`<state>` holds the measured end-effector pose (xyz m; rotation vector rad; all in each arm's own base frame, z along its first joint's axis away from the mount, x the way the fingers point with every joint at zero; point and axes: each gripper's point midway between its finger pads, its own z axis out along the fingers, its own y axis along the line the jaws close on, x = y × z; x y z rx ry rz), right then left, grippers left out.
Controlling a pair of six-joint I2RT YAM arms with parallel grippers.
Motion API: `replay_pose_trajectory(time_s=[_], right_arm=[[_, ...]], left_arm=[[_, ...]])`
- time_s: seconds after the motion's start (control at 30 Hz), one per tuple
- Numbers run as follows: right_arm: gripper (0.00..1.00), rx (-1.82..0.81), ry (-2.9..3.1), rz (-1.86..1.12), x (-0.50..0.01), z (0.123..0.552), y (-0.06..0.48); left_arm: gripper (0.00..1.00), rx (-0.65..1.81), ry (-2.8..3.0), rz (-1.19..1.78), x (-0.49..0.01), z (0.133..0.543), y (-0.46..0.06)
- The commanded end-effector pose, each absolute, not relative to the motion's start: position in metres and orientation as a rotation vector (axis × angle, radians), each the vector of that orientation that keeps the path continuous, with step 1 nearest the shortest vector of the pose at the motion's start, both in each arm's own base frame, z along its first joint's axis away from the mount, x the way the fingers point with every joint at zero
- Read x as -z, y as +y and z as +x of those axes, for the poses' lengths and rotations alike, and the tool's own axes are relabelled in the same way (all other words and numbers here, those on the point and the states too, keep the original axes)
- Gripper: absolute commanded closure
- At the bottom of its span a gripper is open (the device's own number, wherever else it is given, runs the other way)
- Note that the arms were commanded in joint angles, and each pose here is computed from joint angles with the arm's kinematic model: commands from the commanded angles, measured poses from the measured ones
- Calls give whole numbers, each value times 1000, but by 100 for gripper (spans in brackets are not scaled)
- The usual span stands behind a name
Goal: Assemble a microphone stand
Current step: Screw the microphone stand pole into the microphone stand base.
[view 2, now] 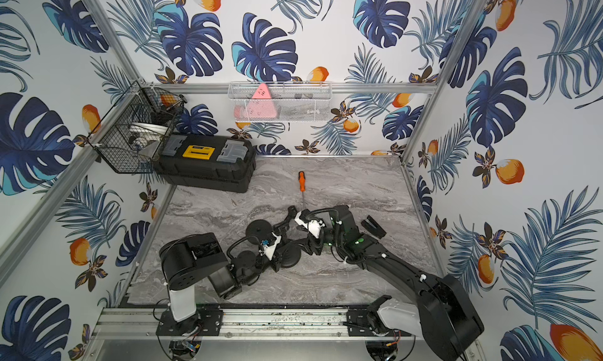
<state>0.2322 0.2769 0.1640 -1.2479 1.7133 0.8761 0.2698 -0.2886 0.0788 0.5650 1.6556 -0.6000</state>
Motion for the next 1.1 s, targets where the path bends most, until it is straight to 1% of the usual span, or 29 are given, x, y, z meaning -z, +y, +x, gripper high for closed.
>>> replay_pose_trajectory(time_s=[0.0, 0.3, 0.5, 0.73, 0.77, 0.93, 1.07], right_arm=[[36, -993, 1601, -1418, -163, 212, 286], [37, -1095, 1532, -1460, -168, 233, 301], [43, -1168, 1504, -1500, -170, 233, 308], [51, -1182, 1504, -1532, -165, 229, 308], [53, -1181, 1505, -1536, -165, 229, 307], [71, -1175, 1506, -1554, -160, 225, 305], [79, -1183, 1505, -1568, -156, 221, 303]], left_arm=[[78, 582, 1689, 592, -67, 270, -289], [78, 594, 1685, 602, -67, 270, -293], [78, 608, 1683, 617, -65, 270, -297], [78, 615, 1686, 623, -62, 271, -301], [78, 615, 1687, 624, -62, 271, -301], [78, 612, 1691, 624, -60, 271, -300], [78, 602, 1697, 622, -58, 271, -299]])
